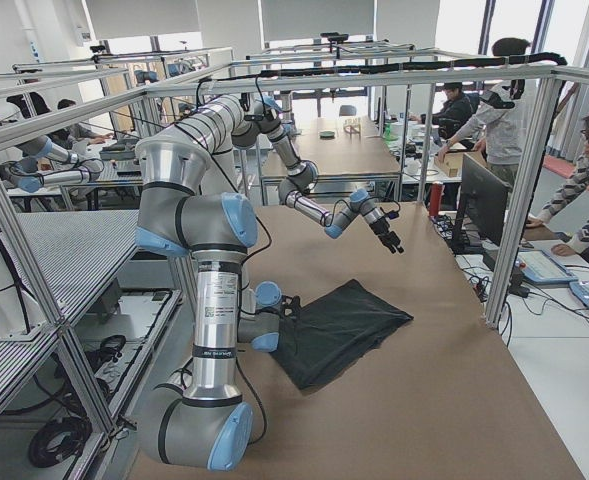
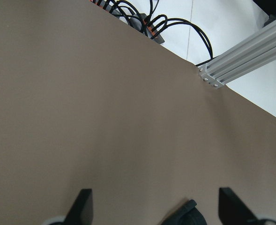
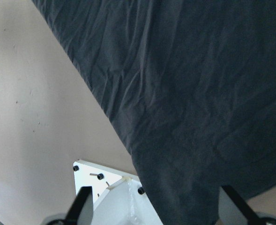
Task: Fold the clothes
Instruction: 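Grasp the near corner with the right gripper and rotate the shirt, then lower the left gripper and grasp the shirt corner nearest it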
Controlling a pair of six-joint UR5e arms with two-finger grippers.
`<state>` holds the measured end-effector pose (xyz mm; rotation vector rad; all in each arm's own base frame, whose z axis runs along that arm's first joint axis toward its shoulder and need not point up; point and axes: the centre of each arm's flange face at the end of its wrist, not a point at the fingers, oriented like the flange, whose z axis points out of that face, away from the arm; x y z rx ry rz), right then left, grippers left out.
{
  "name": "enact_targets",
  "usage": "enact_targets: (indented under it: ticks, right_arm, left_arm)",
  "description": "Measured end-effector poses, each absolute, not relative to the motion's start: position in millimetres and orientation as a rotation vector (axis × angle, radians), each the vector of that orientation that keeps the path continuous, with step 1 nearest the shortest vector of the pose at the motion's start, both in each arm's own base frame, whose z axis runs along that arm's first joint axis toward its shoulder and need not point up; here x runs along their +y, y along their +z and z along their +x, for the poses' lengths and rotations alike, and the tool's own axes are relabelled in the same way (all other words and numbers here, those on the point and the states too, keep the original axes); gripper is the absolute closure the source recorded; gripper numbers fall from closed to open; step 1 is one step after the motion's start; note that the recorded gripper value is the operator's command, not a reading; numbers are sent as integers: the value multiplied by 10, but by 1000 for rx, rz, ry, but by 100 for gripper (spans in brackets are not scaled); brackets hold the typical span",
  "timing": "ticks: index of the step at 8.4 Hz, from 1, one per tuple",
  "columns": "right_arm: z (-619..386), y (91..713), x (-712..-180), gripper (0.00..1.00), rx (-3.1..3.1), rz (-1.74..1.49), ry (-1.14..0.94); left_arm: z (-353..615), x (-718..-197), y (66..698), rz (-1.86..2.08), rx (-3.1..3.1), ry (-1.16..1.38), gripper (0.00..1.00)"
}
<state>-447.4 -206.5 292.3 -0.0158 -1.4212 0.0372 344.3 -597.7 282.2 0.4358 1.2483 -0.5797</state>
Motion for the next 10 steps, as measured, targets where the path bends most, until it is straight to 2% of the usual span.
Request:
enact_targets:
  ticks: [2,5,7,10]
  right_arm:
    - [-4315,2984,-2428,6,-1398,58,78]
    - [-4100,3107,-2972,6,-1324,152,162]
    - [-4073,3151,-3154,6,-1299,180,197]
    - [-4102,3163,-3227,6,-1289,199,217]
  left_arm:
    - [3443,-5785,2837,414,1266,-551,6]
    - [3721,-4958,3212,359,1264,-493,6]
    - [3977,-4565,3503,365,1271,-464,6]
    - [4231,-4445,3839,363,1226,-451,6]
